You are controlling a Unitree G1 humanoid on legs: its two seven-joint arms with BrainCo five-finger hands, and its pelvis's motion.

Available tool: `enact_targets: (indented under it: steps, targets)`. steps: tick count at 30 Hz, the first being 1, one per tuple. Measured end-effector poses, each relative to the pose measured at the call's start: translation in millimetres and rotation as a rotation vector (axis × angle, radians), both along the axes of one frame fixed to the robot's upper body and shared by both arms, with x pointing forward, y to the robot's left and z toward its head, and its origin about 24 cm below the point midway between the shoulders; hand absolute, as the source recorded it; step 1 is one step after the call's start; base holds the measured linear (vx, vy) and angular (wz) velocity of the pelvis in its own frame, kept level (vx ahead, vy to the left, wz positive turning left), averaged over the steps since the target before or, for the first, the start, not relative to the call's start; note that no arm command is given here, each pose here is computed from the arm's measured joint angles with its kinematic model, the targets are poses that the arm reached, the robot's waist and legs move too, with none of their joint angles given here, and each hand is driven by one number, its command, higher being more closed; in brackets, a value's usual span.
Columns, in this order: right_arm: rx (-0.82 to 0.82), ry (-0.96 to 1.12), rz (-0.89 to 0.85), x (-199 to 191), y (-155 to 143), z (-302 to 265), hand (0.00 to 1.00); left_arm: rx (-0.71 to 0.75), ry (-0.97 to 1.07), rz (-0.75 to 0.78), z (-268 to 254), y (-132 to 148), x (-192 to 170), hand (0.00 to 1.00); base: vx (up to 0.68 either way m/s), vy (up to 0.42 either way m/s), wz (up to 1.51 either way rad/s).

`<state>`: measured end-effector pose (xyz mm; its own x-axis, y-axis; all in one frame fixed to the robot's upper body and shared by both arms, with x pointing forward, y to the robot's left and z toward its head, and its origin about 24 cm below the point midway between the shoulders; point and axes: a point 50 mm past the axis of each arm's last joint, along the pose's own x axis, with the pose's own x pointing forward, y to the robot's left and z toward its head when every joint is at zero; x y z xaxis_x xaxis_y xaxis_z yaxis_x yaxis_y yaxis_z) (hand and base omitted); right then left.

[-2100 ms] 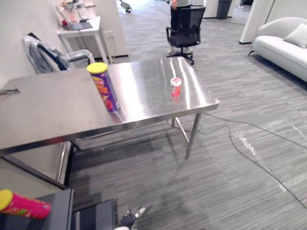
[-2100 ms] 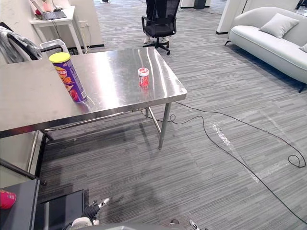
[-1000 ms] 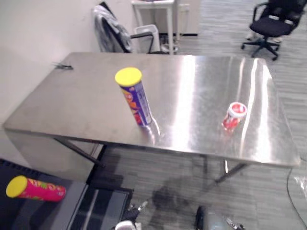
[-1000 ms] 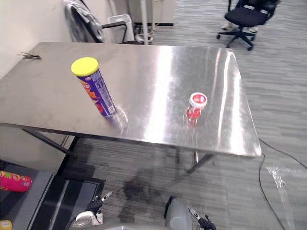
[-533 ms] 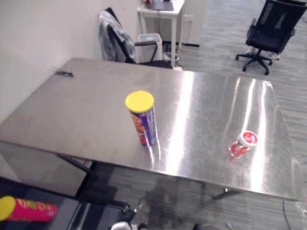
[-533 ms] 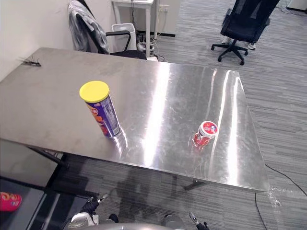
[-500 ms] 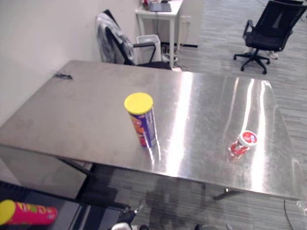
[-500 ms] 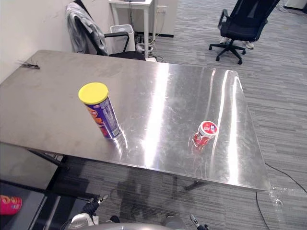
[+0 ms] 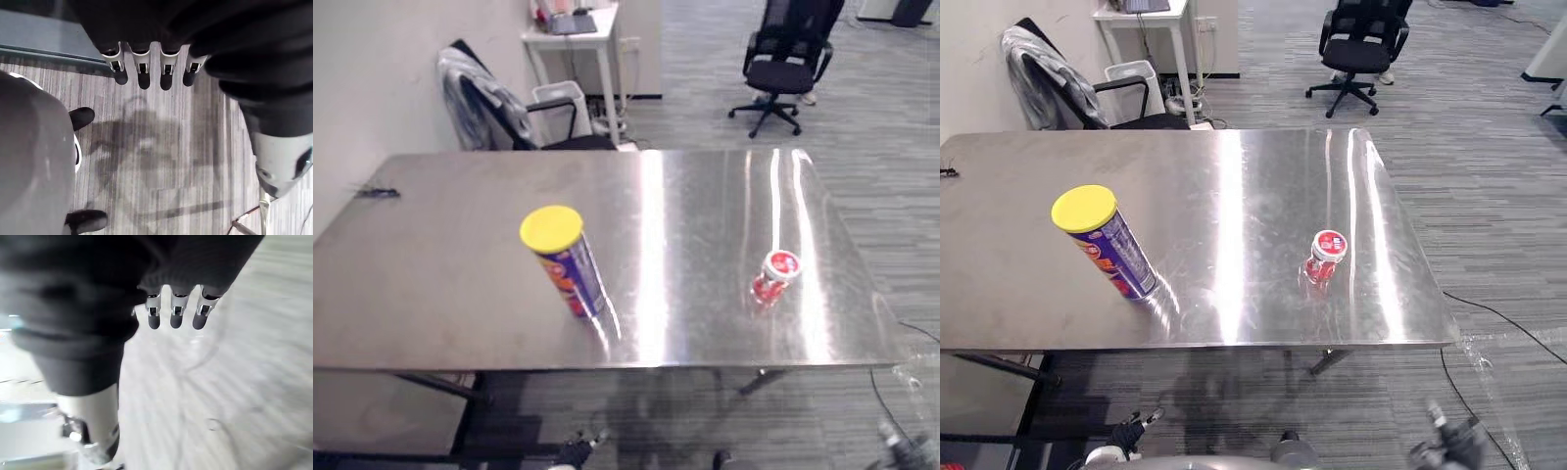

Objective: Put the gum and the chips on the shelf.

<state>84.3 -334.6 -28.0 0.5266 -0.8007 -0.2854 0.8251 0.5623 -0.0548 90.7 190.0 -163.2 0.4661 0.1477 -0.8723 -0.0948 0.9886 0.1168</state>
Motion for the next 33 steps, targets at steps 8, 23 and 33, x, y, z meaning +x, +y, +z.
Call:
enact_targets:
  steps: [8, 23, 33]
  targets:
    - [-0.660, -0.165, 0.199, 51, 16, 130, 0.00, -0.010, 0.007, -0.162, -1, -14, 1, 0.00, 0.01, -0.004, 0.06]
    - [-0.882, -0.340, 0.608, 89, 72, 167, 0.00, 0.008, -0.009, -0.270, 1, -15, 5, 0.00, 0.00, 0.000, 0.17]
    - [-0.773, -0.192, 0.681, 104, 70, 126, 0.00, 0.000, -0.010, -0.273, 1, -16, 5, 0.00, -0.01, -0.007, 0.11]
